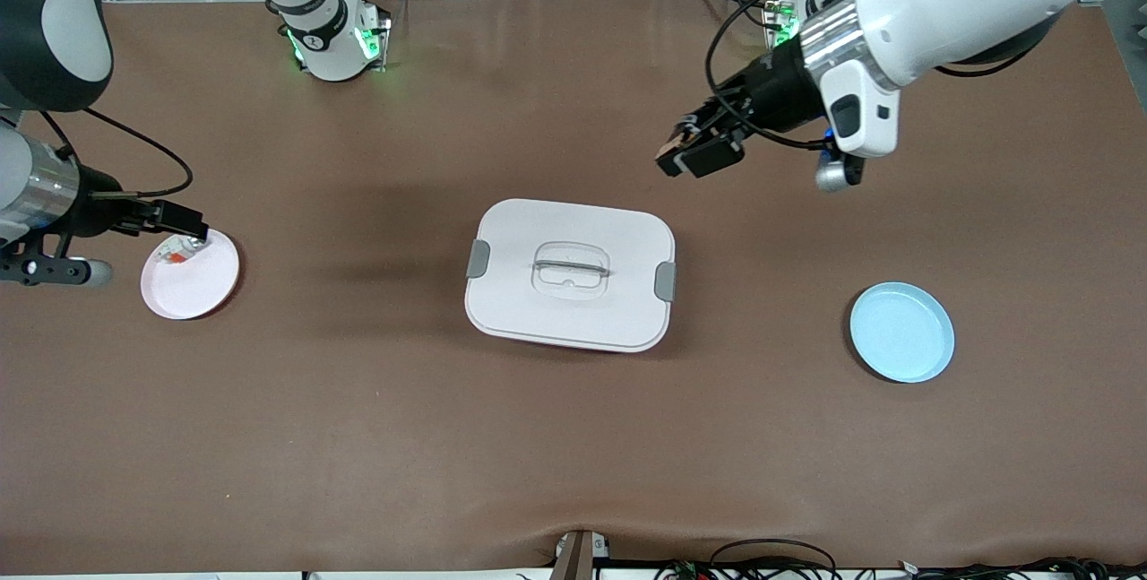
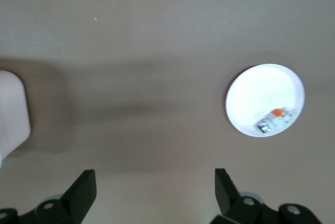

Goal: Transfer orange switch to right arm and place
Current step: 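Carry the switch over the white box while the right gripper reaches in, then bring the right gripper to the switch held by the left gripper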

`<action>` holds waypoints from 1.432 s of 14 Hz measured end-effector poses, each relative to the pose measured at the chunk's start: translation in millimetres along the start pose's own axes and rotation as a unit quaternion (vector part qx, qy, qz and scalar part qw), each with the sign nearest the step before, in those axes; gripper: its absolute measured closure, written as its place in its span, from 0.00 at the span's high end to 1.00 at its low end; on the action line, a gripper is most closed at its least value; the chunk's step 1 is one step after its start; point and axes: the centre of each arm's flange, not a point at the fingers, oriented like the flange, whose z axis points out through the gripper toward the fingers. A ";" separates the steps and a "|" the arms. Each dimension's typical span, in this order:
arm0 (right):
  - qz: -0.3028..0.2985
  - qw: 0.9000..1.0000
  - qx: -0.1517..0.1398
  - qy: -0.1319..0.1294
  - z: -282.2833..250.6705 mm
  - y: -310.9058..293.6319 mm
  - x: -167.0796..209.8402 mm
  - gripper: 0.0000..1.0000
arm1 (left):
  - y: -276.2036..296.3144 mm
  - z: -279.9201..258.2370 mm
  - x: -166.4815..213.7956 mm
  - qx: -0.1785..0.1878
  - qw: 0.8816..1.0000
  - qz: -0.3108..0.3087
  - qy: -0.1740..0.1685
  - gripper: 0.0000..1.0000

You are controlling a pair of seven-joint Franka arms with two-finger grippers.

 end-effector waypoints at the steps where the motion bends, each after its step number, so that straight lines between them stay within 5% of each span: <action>1: -0.006 1.000 0.011 -0.002 -0.8 -9.6 -2.0 1.00 | 3.6 7.0 -4.7 -0.012 1.000 -0.019 -0.003 0.72; 7: -0.045 0.990 0.129 -0.032 -16.3 -45.2 -26.3 1.00 | 25.1 56.2 -23.6 -0.038 0.992 -0.113 -0.037 0.72; 11: -0.080 0.975 0.204 -0.041 -20.3 -76.9 -34.9 1.00 | 29.4 78.7 -29.7 -0.045 0.989 -0.134 -0.048 0.72; 20: -0.092 0.956 0.278 0.002 -24.0 -169.3 -47.7 1.00 | 29.9 118.4 -42.0 -0.059 0.987 -0.137 -0.055 0.72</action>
